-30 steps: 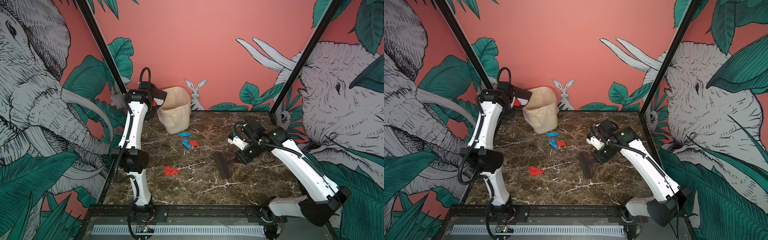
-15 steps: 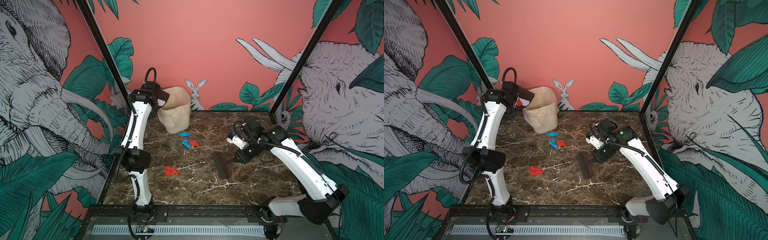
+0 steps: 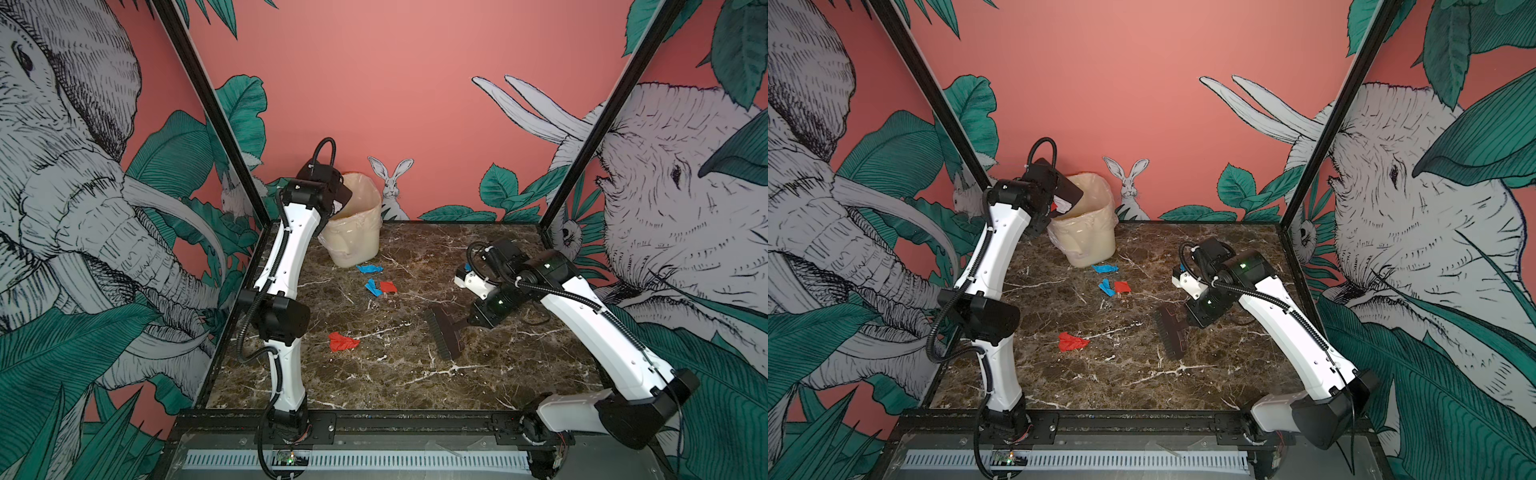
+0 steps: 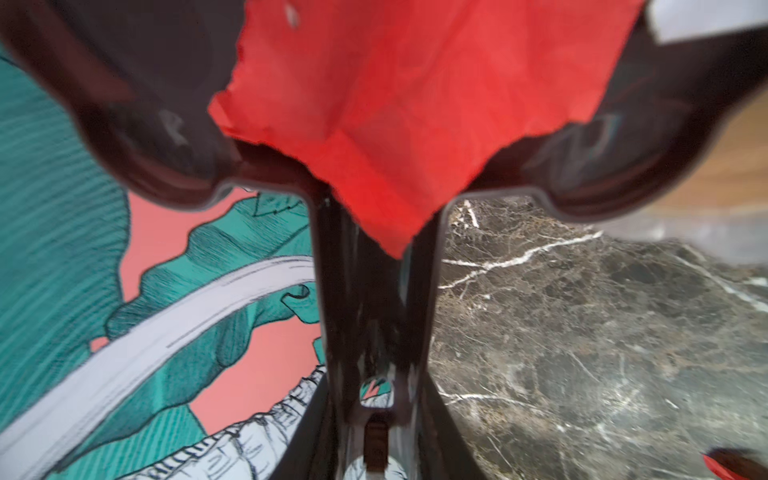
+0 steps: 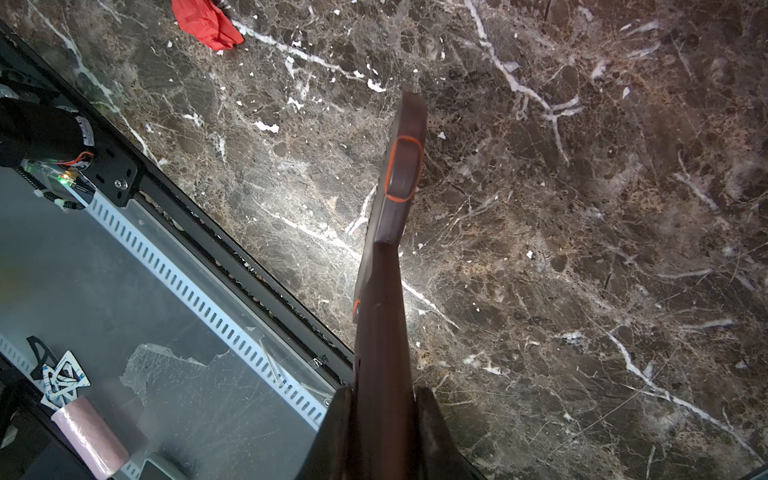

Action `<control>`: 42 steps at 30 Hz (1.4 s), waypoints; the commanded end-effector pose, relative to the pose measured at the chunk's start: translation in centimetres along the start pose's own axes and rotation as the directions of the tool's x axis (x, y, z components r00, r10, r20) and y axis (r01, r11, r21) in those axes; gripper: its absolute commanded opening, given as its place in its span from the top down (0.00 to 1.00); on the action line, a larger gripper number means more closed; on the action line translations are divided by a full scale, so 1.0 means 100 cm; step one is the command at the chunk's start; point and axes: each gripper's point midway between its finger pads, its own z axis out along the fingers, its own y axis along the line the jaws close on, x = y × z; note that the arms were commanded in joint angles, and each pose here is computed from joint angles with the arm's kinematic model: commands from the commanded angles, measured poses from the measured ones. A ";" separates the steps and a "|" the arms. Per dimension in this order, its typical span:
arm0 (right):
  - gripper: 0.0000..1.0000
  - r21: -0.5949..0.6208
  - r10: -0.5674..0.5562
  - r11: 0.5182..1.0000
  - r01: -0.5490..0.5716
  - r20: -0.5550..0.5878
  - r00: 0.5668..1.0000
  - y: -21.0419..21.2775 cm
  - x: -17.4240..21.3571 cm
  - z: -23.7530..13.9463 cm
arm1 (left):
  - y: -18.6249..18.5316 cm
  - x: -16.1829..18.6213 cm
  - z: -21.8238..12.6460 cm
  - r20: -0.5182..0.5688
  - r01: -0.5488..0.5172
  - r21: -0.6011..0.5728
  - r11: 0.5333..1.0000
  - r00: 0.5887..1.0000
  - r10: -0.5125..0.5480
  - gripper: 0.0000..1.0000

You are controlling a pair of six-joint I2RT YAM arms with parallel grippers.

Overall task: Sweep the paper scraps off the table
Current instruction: 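Tip the dustpan over the beige bin with the left gripper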

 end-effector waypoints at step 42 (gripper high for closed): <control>1.00 -0.015 -0.008 1.000 0.008 0.022 1.000 0.006 0.007 -0.010 | 0.048 -0.082 -0.074 -0.007 -0.368 -0.646 0.669 0.879 0.477 1.00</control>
